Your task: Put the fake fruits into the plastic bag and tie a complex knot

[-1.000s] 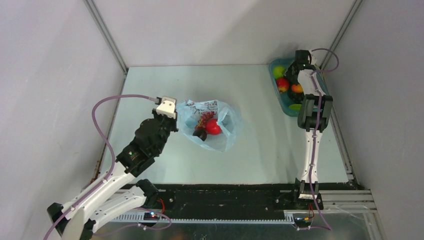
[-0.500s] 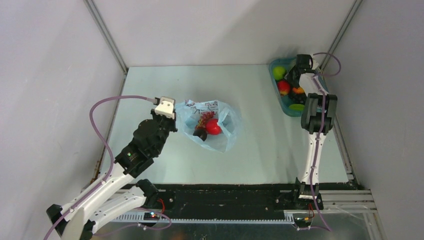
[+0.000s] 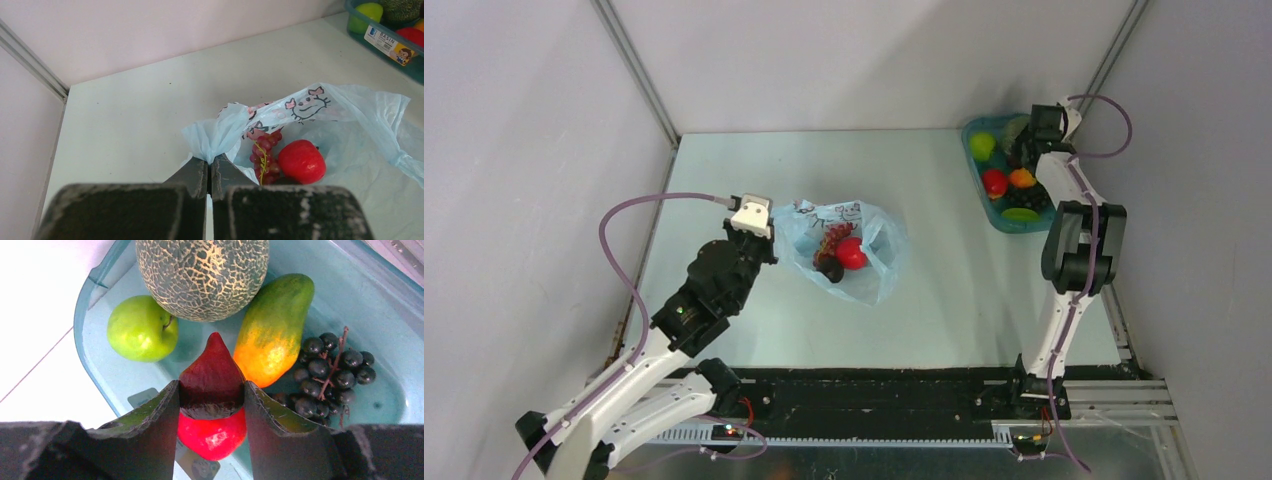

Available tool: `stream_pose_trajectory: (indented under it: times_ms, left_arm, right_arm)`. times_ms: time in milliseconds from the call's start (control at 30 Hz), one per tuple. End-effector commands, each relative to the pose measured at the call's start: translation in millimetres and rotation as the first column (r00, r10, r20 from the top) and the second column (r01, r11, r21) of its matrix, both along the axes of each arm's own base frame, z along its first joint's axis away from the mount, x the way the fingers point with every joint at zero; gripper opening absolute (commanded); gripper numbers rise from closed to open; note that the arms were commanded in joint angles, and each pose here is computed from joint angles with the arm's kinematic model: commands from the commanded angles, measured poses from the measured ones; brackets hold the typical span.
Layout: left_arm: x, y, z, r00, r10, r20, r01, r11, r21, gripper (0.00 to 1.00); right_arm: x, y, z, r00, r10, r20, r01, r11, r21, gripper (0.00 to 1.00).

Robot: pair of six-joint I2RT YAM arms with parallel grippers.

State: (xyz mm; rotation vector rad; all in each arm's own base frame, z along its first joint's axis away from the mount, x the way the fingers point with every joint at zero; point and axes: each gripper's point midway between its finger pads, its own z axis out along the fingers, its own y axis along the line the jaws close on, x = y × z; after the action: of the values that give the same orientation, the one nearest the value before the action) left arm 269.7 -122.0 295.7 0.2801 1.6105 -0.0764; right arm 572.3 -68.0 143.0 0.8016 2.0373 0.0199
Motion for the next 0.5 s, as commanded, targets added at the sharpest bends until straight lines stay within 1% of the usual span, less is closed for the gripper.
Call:
stream_pose_trajectory:
  times_ms: [0, 33, 67, 133, 200, 300, 400, 433, 467]
  left_arm:
    - [0, 1, 10, 0.999, 0.002, 0.034, -0.001, 0.999, -0.032, 0.0]
    - [0, 0, 10, 0.999, 0.002, 0.034, -0.001, 0.999, -0.033, 0.0]
    - [0, 0, 10, 0.999, 0.001, 0.034, 0.0, 0.999, -0.033, 0.0]
    - [0, 0, 10, 0.999, 0.0, 0.034, 0.001, 0.999, -0.035, 0.0]
    - [0, -1, 10, 0.999, -0.003, 0.032, 0.004, 0.999, -0.036, 0.0]
    - [0, -3, 9, 1.0, -0.014, 0.028, 0.015, 0.999, -0.039, 0.0]
    - [0, -6, 8, 0.999, -0.026, 0.023, 0.027, 0.999, -0.044, 0.0]
    - [0, -7, 8, 0.999, -0.027, 0.023, 0.028, 0.999, -0.045, 0.0]
    - [0, -7, 8, 0.999, -0.028, 0.023, 0.029, 0.999, -0.045, 0.0]
  right_arm:
    - [-9, -4, 23, 0.998, 0.014, 0.06, -0.012, 0.999, -0.034, 0.13]
    - [-12, -2, 30, 0.997, 0.024, 0.073, -0.021, 0.999, -0.033, 0.12]
    - [-16, 1, 26, 0.997, 0.041, 0.07, -0.039, 0.999, -0.032, 0.12]
    - [-28, 7, 46, 0.99, 0.075, 0.118, -0.07, 0.996, -0.048, 0.12]
    - [-39, 15, 61, 0.981, 0.124, 0.148, -0.117, 0.992, -0.057, 0.12]
    - [-59, 35, 78, 0.964, 0.214, 0.159, -0.208, 0.977, -0.057, 0.11]
    - [-87, 63, 106, 0.933, 0.311, 0.181, -0.3, 0.95, -0.089, 0.11]
    - [-95, 82, 104, 0.909, 0.379, 0.172, -0.37, 0.925, -0.086, 0.11]
    - [-106, 96, 121, 0.883, 0.423, 0.205, -0.409, 0.906, -0.106, 0.11]
